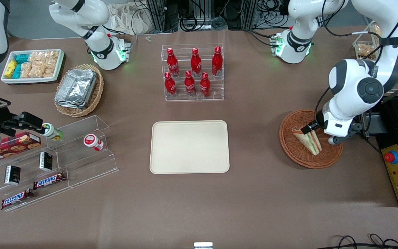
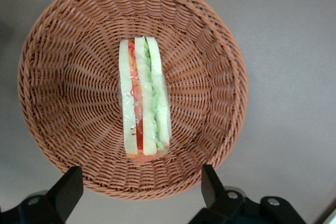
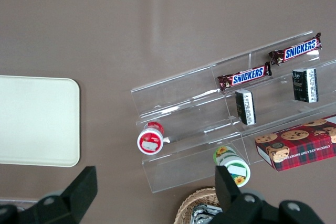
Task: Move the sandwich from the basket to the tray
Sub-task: 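Lower the open left gripper around the sandwich and close it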
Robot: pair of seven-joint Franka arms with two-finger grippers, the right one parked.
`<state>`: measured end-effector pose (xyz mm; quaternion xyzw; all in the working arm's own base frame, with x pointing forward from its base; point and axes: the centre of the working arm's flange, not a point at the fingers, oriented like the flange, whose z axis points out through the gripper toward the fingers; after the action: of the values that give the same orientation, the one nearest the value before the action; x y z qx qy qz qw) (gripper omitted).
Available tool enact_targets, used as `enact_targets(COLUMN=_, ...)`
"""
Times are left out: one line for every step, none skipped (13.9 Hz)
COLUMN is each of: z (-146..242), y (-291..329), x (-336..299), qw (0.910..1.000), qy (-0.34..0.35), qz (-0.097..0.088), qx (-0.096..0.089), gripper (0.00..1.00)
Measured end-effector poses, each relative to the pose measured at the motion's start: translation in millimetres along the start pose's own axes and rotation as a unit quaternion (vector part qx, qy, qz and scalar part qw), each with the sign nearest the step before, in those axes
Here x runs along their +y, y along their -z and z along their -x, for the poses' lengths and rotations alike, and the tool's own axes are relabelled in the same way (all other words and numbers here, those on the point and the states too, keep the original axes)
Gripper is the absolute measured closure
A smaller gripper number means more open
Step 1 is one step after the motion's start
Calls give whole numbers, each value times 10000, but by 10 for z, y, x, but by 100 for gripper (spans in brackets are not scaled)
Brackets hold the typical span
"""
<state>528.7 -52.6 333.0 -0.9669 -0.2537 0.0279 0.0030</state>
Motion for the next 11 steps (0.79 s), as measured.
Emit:
enact_targets(z=-8, y=-45, x=-43, qw=10000, qy=48, qz=24, qx=29, gripper=0)
enact_targets(z=-8, y=-96, x=-82, qw=9999, qy=79, qz=49, qx=58, gripper=0)
enact_targets(z=0, y=-164, x=-112, qw=9999, qy=99, qz=72, qx=77, gripper=0)
enact_targets(z=17, y=-252, x=-134, qw=9999, qy=108, qz=83, qx=70, gripper=0)
enact_targets(z=29, y=-340, x=-151, qw=9999, qy=120, qz=98, qx=62, gripper=0)
enact_targets(z=31, y=-420, x=-165, qw=9998, qy=133, qz=116, qx=50, gripper=0)
enact_targets(z=28, y=-485, x=-174, qw=9998, qy=144, qz=122, qx=23, gripper=0)
enact_targets(z=17, y=-531, x=-176, qw=9998, qy=152, qz=135, qx=9, gripper=0)
enact_targets(z=4, y=-566, x=-172, qw=9997, qy=158, qz=165, qx=24, gripper=0)
enact_targets(z=-5, y=-600, x=-167, qw=9997, qy=161, qz=189, qx=32, gripper=0)
enact_targets(z=-6, y=-637, x=-164, qw=9997, qy=162, qz=191, qx=11, gripper=0)
